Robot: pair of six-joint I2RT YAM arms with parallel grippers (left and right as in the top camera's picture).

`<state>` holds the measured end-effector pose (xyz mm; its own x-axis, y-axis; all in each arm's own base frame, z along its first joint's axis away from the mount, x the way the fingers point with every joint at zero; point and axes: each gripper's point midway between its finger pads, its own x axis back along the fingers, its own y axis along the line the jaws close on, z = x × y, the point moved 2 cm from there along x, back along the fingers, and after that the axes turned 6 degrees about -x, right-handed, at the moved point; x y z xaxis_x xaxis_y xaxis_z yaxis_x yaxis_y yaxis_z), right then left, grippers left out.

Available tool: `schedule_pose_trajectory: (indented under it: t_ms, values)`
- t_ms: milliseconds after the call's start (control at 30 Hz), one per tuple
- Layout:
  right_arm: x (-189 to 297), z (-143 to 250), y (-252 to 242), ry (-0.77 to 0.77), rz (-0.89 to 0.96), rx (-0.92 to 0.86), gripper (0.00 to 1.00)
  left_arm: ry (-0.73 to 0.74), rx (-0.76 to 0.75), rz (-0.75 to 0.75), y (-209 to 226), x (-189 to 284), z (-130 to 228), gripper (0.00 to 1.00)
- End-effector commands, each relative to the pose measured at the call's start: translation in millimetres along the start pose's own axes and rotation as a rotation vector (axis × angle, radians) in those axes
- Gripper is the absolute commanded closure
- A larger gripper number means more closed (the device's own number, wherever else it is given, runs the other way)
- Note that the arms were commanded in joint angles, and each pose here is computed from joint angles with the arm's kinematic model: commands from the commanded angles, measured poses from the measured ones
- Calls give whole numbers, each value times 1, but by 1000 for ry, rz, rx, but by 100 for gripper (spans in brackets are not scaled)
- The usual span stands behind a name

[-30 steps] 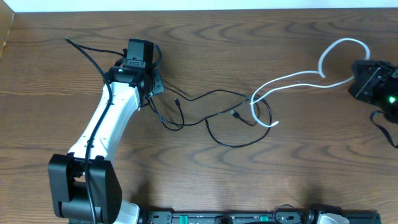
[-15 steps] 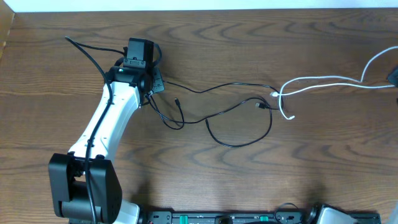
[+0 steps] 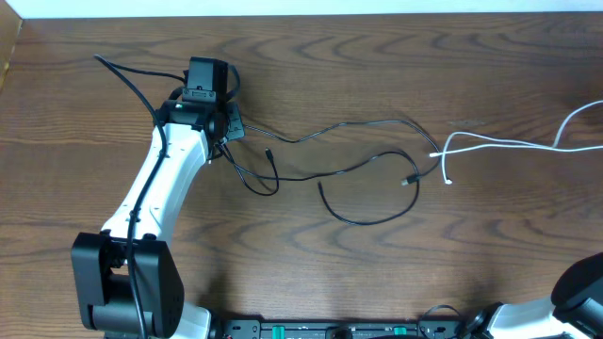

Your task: Untangle cables

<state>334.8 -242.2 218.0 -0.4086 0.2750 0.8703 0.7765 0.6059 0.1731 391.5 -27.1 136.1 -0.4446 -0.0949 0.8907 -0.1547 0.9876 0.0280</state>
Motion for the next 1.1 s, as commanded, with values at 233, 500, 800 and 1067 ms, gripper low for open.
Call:
schedule_pose_trajectory:
  t_ms: [233, 500, 800, 1067]
  values:
    - [146, -102, 33, -357, -332, -6, 99, -2, -14, -27, 5, -2, -1, 93]
    - [222, -125, 59, -558, -413, 69, 99, -2, -14, -27, 5, -2, -1, 93]
    - [171, -134, 72, -472, -411, 76, 99, 10, -15, 26, -3, -2, 1, 93]
    - [95, -154, 90, -423, -403, 87, 99, 45, -25, 169, -27, 1, 8, 93]
